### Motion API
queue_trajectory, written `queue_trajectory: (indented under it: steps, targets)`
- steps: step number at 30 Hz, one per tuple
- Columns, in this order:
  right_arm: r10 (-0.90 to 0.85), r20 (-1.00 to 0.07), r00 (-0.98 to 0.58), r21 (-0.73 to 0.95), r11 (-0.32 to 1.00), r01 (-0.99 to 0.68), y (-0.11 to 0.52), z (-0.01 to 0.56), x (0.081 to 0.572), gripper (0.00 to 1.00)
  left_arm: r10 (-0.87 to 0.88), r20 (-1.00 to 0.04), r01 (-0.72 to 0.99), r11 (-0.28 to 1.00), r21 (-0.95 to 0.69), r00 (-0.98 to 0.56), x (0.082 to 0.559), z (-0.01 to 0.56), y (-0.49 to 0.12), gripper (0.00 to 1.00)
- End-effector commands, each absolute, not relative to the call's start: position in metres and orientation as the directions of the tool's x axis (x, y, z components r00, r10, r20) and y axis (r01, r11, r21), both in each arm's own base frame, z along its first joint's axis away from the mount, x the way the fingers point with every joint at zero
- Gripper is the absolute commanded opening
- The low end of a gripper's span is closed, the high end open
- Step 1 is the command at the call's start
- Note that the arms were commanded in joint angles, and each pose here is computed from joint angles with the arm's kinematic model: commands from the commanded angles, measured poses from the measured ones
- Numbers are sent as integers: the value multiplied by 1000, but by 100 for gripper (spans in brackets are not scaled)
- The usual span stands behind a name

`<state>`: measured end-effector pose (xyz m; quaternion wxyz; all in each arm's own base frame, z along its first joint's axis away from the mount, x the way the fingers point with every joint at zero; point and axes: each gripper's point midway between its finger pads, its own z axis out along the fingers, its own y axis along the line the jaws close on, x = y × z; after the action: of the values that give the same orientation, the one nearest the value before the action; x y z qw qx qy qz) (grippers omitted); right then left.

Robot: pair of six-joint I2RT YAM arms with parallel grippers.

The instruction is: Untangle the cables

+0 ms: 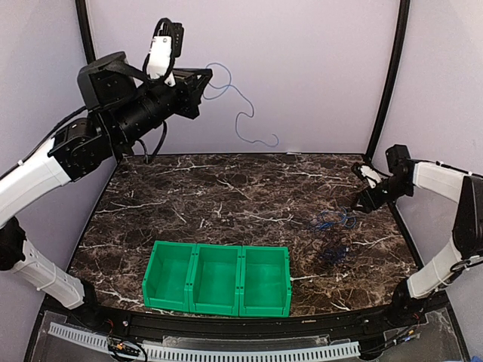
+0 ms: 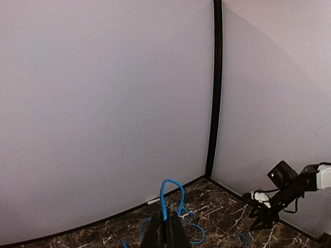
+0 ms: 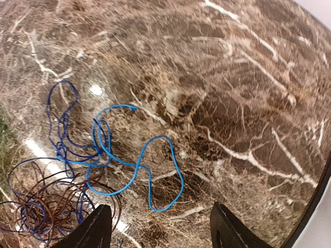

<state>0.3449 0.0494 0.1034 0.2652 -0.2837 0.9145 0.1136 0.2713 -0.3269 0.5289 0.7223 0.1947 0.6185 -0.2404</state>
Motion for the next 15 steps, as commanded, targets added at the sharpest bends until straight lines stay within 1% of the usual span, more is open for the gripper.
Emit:
queue_trajectory:
  steps: [1, 5, 8, 9, 12, 13, 14, 15]
  targets:
    - [-448, -628, -636, 109, 759, -642, 69, 155, 341, 69, -81, -994, 482, 870, -104, -67, 280, 473, -306, 0]
    - [-453, -647, -613, 131, 726, -675, 79, 180, 339, 74, -76, -979, 435, 887, -154, -191, 274, 441, -287, 0]
    - [-446, -668, -596, 148, 705, -693, 89, 188, 339, 75, -132, -951, 401, 884, -240, -278, 262, 432, -268, 0]
    - [-445, -675, -589, 146, 701, -698, 92, 189, 339, 76, -113, -943, 399, 885, -239, -314, 258, 422, -265, 0]
    - [-442, -705, -555, 133, 686, -715, 102, 194, 342, 76, -149, -897, 373, 872, -318, -415, 244, 404, -252, 0]
    - [-448, -710, -543, 132, 673, -728, 109, 194, 341, 76, -124, -880, 371, 873, -315, -458, 238, 393, -249, 0]
    - [-449, -714, -537, 131, 668, -733, 113, 194, 341, 76, -154, -858, 350, 867, -355, -489, 233, 390, -245, 0]
    - [-449, -714, -537, 133, 666, -734, 114, 193, 341, 76, -131, -839, 339, 874, -350, -528, 228, 378, -241, 0]
